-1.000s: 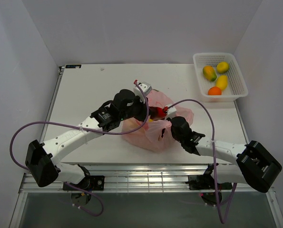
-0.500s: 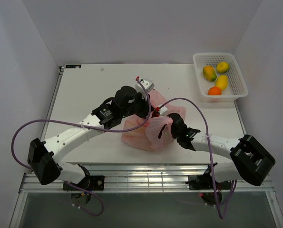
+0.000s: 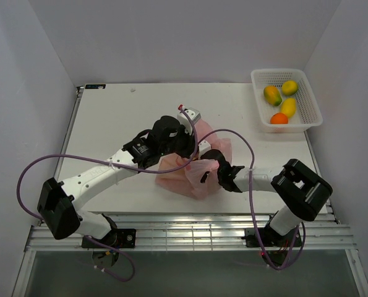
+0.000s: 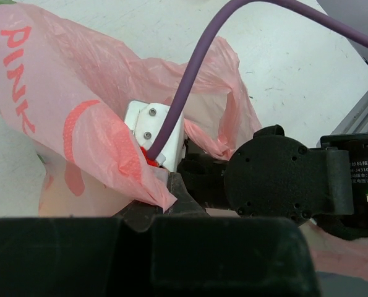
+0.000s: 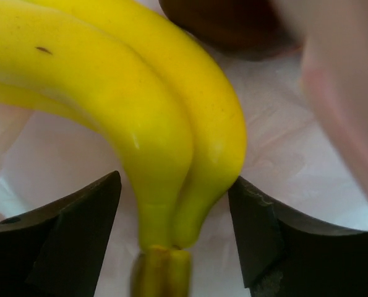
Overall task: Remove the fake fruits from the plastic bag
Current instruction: Take out the fake fruit from the plastic bag.
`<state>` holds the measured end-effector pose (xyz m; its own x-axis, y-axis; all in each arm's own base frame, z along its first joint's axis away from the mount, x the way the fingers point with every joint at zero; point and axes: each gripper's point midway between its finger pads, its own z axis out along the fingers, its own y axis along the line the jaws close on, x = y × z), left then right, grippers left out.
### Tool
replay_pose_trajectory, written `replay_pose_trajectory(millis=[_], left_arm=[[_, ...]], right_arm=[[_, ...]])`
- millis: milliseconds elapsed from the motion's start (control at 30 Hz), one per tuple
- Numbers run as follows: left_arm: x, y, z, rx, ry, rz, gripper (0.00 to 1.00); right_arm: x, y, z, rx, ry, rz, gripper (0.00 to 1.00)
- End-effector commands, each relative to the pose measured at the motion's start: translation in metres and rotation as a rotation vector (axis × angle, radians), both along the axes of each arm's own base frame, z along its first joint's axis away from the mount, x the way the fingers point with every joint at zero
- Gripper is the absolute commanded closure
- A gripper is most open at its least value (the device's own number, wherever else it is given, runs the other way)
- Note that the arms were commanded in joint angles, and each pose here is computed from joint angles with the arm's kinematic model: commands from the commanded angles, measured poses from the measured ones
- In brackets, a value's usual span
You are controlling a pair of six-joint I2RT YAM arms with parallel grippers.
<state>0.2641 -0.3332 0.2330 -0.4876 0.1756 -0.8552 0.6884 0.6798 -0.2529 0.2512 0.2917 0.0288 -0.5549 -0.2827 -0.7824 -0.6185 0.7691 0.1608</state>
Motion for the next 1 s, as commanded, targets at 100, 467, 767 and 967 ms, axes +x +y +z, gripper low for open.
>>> replay_pose_trajectory(millis=[100, 467, 767, 967], left_arm=[[-0.002, 0.006, 0.019, -0.051, -0.04, 0.033, 1.0], [0.005, 0.029, -0.006, 0.007, -0.02, 0.154, 1.0], [0.009, 0.033, -0.001, 0.012, -0.048, 0.171, 1.0], [0.011, 0.036, -0.003, 0.034, -0.053, 0.184, 1.0]], right_arm=[[0.008, -0.009, 0.011, -0.02, -0.022, -0.11, 0.68], [-0.004, -0.053, 0.134, 0.063, -0.146, -0.217, 0.92], [-0.011, -0.133, 0.177, -0.125, -0.266, -0.384, 0.92], [-0.013, -0.168, 0.196, -0.232, -0.309, -0.48, 0.92]])
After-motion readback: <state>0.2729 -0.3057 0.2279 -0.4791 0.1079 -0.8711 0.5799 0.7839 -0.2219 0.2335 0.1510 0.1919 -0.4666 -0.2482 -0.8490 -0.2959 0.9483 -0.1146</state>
